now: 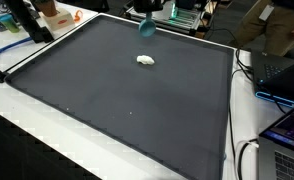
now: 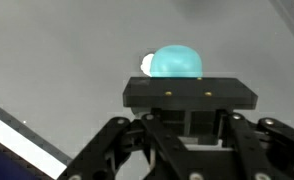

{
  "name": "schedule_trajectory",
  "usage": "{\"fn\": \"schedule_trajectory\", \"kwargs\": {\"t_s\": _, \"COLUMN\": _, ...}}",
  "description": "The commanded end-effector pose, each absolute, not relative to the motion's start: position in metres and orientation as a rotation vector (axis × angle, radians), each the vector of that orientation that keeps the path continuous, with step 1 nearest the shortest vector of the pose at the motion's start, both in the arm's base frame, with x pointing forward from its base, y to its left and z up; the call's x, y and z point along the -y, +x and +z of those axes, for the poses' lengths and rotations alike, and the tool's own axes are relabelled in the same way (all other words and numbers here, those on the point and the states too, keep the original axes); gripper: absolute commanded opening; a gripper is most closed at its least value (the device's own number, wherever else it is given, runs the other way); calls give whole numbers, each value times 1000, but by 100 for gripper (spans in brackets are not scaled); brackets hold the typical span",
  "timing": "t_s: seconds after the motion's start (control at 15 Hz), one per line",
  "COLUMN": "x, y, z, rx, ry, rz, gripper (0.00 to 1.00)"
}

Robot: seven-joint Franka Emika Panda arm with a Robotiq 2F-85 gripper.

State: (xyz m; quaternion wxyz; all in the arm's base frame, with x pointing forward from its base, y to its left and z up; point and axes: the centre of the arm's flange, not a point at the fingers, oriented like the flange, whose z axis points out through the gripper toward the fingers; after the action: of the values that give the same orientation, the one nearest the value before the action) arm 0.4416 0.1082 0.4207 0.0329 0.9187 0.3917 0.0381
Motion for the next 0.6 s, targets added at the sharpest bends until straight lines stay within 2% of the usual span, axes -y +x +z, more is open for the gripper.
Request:
{"fn": "schedule_trajectory", "kwargs": {"t_s": 0.0, "x": -110, "y": 394, "z": 462, "rx": -1020, "ry": 2987, "rz": 287, "gripper": 23}}
{"fn": "schedule_trajectory", "kwargs": {"t_s": 0.07, "x": -115, "y": 385, "z": 472, "rx": -1041, "ry": 3003, "rz": 345, "gripper": 23}}
{"fn": "schedule_trajectory", "kwargs": {"t_s": 0.13, "x": -113, "y": 419, "z": 456, "rx": -1086, "ry": 2951, "rz": 266, "gripper": 48}}
{"fn": "schedule_trajectory", "kwargs": {"t_s": 0.47, "x": -116, "y": 398, "z": 472, "rx": -1062, "ry": 2980, "rz": 343, "gripper": 48}}
{"fn": "schedule_trajectory", "kwargs": {"t_s": 0.53, "x": -115, "y": 398, "z": 471, "rx": -1060, "ry": 2982, "rz": 338, "gripper": 23}}
